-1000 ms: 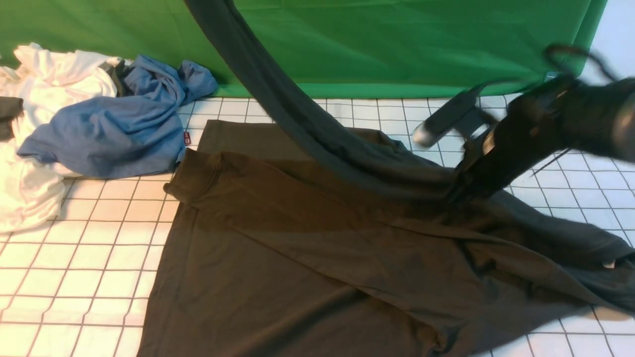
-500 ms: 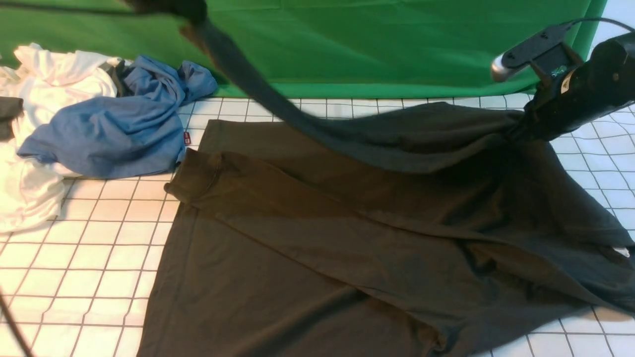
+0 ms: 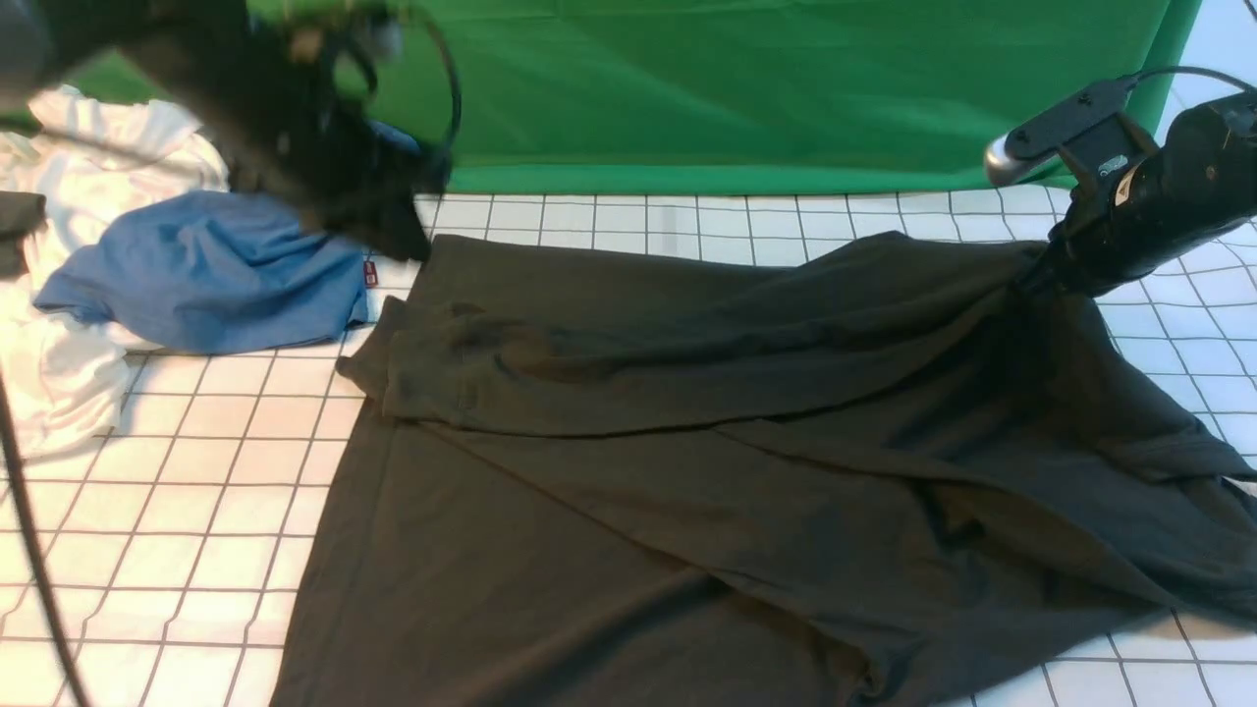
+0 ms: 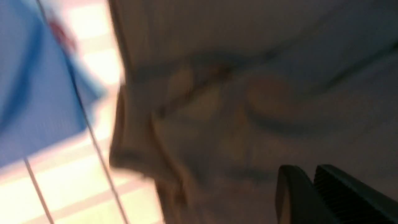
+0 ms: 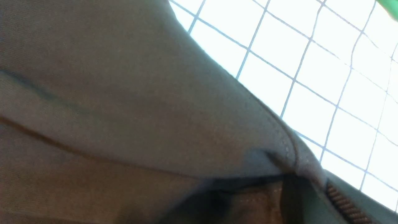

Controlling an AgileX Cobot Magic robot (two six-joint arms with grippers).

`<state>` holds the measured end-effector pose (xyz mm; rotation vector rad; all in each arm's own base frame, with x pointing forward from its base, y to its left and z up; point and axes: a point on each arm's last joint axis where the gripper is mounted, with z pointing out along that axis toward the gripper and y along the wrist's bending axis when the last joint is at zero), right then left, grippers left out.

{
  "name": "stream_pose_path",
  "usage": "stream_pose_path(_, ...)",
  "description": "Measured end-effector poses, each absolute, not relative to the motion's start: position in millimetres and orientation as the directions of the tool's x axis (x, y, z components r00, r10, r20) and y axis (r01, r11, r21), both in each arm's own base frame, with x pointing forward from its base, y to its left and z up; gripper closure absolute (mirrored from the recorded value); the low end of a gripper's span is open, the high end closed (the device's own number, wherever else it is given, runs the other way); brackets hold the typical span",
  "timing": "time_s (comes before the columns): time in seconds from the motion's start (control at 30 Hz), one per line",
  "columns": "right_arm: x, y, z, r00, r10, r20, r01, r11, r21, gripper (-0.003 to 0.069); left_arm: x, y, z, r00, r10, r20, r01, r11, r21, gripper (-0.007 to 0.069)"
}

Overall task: Fold a long-sleeved shirt over a white checkered tablecloth.
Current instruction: 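Fold the left side of the dark shirt inward over its body with the left gripper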

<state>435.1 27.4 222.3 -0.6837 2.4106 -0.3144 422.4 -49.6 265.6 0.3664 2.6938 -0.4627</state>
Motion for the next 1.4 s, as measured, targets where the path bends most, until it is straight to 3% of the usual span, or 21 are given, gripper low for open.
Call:
stream_pose_path(0.2,435.6,27.3,222.7,-0.677,-0.547,-0.492,-0.399,0.835,-0.379,0.0613,401.3,-44.3,222.3,-0.924,0.164,-0.346,0.258,0.935,-0.245,0.0561)
stream_pose_path(0.4,435.8,26.9,222.8,-0.675,-0.548,-0.494,-0.398,0.834,-0.381,0.0575,404.7,-41.0,214.9,-0.906,0.116,-0.407,0.217,0.953,-0.212,0.0503)
stream_pose_path(0.43,435.8,26.9,222.8,-0.675,-0.548,-0.494,-0.398,0.834,-0.381,0.0547,406.2,-40.6,215.8,-0.900,0.109,-0.423,0.213,0.955,-0.207,0.0484)
stream_pose_path(0.63,433.6,25.4,225.9,-0.697,-0.540,-0.472,-0.394,0.839,-0.376,0.0076,410.0,-39.7,219.3,-0.879,0.122,-0.462,0.229,0.956,-0.184,0.0239)
stream_pose_path(0.77,428.4,24.2,246.1,-0.695,-0.534,-0.482,-0.380,0.841,-0.384,-0.0013,411.2,-39.0,232.1,-0.862,0.189,-0.470,0.286,0.947,-0.144,0.0151)
stream_pose_path(0.9,415.5,23.1,287.1,-0.644,-0.530,-0.551,-0.342,0.844,-0.413,0.0043,408.1,-37.8,257.8,-0.838,0.239,-0.491,0.328,0.939,-0.103,0.0132)
stream_pose_path(1.03,403.5,22.3,320.9,-0.587,-0.527,-0.614,-0.304,0.847,-0.436,0.0123,405.8,-40.5,258.8,-0.861,0.215,-0.462,0.300,0.946,-0.120,0.0140)
stream_pose_path(1.4,395.1,20.7,329.3,-0.606,-0.515,-0.606,-0.297,0.853,-0.428,0.0140,433.9,-42.1,213.9,-0.880,0.164,-0.446,0.212,0.975,-0.059,0.0144)
